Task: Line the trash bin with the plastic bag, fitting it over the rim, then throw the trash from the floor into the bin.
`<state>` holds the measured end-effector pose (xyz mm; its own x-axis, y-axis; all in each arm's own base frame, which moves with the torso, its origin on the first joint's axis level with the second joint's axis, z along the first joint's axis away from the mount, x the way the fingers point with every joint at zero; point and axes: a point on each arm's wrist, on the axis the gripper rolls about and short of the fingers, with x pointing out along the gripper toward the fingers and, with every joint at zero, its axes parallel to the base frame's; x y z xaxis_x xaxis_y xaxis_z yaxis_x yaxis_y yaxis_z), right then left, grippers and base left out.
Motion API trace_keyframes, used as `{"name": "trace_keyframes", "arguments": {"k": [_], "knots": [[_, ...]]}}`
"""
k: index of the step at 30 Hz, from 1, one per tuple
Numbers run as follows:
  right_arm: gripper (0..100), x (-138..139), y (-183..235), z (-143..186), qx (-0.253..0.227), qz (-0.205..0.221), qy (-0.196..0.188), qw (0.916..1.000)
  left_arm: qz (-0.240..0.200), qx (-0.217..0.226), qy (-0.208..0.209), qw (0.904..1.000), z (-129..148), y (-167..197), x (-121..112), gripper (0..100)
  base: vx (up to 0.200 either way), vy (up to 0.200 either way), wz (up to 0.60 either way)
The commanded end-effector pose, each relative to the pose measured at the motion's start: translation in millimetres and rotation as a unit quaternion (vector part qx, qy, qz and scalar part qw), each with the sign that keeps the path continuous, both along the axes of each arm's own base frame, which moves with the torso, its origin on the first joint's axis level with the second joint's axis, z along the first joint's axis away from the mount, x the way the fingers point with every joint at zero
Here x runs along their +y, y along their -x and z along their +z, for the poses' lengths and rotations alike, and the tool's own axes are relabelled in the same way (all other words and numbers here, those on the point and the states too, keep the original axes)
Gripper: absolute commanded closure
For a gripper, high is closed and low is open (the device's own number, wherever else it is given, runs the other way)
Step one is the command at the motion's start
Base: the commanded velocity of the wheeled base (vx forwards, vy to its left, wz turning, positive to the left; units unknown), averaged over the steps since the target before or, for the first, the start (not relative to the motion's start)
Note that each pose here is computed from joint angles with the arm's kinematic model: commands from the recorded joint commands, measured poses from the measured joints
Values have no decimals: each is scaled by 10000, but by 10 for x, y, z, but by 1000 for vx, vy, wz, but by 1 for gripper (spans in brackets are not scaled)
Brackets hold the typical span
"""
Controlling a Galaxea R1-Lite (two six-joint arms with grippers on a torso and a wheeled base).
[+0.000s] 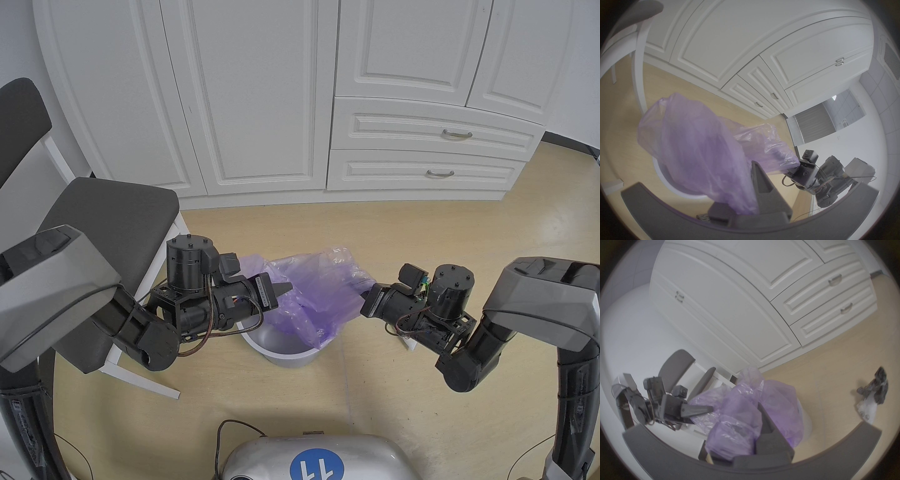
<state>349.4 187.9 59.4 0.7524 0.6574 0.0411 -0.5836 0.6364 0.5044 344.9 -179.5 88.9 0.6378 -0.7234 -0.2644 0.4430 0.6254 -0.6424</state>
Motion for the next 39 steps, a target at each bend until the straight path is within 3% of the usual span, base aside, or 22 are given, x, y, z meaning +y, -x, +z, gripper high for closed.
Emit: {"name": "trace_keyframes", "arguments": {"k": [1,9,16,21,26,32,35,39], "knots": [[100,80,-84,-387,278,51,-60,9996,210,191,-75,9996,-219,-103,86,100,0,0,0],[100,88,-38,-347,366,34,-14,9993,252,367,-146,9989,-273,-37,143,100,0,0,0],[100,-4,56,321,374,-150,-31,9992,564,226,233,9979,69,5,321,100,0,0,0],[100,-35,111,614,326,-295,-61,9990,727,112,280,9969,182,4,461,100,0,0,0],[100,-75,157,805,759,-374,195,9962,781,79,304,9965,219,1,524,100,0,0,0],[100,-66,64,793,1432,-669,602,9856,766,428,139,9960,114,-22,504,100,0,0,0],[100,-47,-46,637,1634,-793,730,9806,795,666,33,9946,31,-84,495,100,0,0,0],[100,15,-210,292,1928,-827,899,9736,887,1017,-111,9908,-297,-256,506,100,0,0,0]]}}
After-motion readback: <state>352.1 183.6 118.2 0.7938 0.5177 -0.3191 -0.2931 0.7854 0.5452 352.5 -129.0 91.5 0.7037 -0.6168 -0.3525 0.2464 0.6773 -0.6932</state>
